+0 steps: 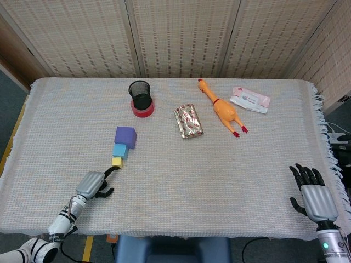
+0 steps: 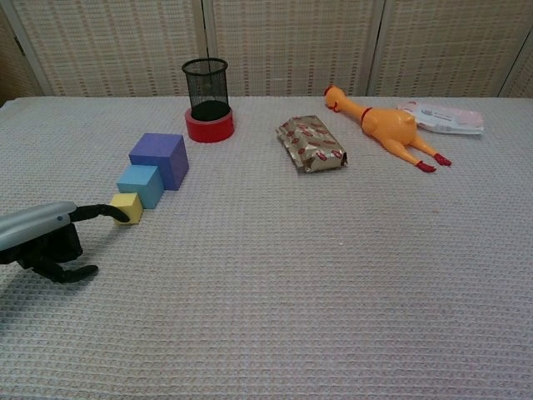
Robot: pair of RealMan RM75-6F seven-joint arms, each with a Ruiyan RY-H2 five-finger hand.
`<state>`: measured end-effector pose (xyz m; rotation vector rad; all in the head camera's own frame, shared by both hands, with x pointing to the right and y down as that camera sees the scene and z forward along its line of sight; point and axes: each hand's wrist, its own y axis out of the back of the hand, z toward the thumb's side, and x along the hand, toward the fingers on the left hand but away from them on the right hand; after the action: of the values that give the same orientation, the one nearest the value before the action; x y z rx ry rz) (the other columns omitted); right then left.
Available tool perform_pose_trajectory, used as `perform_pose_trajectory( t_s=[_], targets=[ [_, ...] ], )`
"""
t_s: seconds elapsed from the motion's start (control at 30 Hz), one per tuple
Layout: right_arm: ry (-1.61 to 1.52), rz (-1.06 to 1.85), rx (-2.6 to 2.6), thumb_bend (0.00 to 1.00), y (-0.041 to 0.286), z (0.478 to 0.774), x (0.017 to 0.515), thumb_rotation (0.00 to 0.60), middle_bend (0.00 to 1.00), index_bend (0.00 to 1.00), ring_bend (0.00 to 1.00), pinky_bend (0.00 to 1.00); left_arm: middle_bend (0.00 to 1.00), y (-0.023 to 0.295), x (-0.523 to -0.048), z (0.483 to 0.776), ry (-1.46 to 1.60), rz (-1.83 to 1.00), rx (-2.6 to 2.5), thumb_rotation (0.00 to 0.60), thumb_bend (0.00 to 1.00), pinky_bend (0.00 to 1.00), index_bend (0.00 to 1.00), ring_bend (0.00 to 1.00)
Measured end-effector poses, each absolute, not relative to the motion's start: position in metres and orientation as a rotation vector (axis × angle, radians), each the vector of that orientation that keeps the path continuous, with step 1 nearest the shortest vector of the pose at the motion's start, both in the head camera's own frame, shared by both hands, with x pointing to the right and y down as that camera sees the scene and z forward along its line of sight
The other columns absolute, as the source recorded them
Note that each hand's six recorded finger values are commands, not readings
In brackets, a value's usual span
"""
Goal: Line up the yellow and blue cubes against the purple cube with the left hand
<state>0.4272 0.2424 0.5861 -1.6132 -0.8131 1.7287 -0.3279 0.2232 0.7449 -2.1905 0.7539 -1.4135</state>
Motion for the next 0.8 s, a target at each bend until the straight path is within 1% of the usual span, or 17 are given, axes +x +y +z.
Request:
perform_pose_trajectory(
  t_s=[0.5,0.8],
  targets=[
    [-0.809,1.732,-1.615,0.10,0.2426,0.5869,0.4261,0.600,0.00,0.00,0.00,0.00,1.00,0.2178,-0.3361,0.7490,0.767,-1.443,-2.164,0.600,0.39,1.00,0.20,1.00],
    [-0.809,1.733,-1.614,0.10,0.2427,0.5865,0.4263,0.600,0.00,0.00,0.00,0.00,1.00,0.2149,-0.3372,0.7500,0.776,-1.444,-2.160,0.600,0.39,1.00,0.21,1.00]
  ],
)
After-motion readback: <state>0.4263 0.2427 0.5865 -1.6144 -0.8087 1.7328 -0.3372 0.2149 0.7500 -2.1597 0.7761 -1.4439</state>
